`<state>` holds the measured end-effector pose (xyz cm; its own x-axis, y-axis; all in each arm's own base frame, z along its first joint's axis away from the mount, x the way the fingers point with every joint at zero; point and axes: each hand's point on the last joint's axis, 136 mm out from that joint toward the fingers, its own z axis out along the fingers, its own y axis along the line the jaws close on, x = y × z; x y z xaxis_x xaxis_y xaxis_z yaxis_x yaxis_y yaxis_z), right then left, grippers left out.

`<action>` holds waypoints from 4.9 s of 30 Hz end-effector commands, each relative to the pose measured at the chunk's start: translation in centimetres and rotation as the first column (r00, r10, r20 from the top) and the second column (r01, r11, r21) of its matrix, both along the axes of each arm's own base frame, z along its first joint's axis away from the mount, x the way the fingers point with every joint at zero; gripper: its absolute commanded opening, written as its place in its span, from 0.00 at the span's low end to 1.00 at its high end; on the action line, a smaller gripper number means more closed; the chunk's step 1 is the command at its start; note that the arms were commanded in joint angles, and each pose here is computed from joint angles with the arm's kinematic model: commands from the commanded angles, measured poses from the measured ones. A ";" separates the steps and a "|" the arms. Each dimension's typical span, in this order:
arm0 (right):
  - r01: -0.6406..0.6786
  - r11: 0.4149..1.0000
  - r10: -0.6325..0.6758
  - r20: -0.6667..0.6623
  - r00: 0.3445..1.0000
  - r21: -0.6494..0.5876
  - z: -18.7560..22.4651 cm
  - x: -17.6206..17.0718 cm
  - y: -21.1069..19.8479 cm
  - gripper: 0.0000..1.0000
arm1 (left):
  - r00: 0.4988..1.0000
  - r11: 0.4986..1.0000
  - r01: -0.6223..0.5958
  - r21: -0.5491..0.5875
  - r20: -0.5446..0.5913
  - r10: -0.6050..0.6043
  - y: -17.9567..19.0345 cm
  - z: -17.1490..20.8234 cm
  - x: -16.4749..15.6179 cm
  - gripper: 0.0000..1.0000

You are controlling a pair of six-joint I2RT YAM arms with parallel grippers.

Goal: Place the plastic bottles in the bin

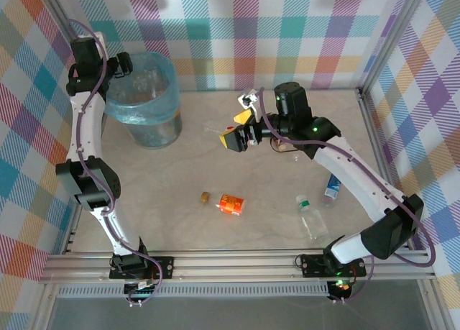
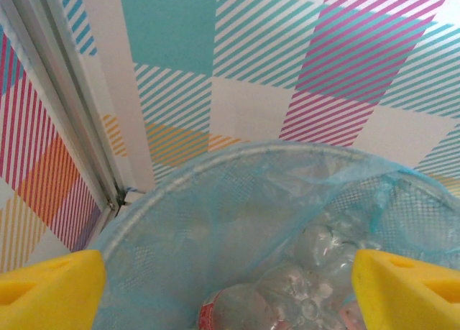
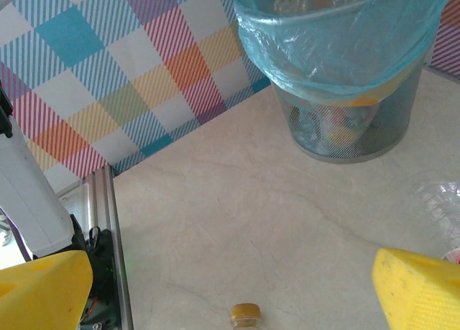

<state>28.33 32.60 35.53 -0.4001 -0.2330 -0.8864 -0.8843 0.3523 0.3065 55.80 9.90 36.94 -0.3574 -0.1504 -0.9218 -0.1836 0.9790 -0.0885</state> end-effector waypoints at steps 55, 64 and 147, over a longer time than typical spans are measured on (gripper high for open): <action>-0.300 0.444 0.013 -0.329 0.944 -0.844 -32.8 -15.6 4.9 0.71 | 0.988 0.993 0.113 -0.045 0.112 -0.107 -9.2 8.3 -22.8 0.84; -0.205 0.530 0.026 -0.226 0.974 -0.823 -28.4 -13.6 4.7 0.61 | 0.973 0.970 0.220 -0.106 0.101 -0.210 -11.3 7.9 -21.7 0.84; 0.207 0.974 -0.179 0.248 0.952 -0.093 1.2 0.0 1.2 1.00 | 0.992 0.999 -0.033 0.029 0.119 0.029 -1.6 10.0 -3.6 0.00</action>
<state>28.34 33.92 36.95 -0.2502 -0.2697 -0.9299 -0.8365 0.5438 0.0673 51.27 5.70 44.92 -0.3207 -0.1702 -0.9318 -0.1658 0.9786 -0.1217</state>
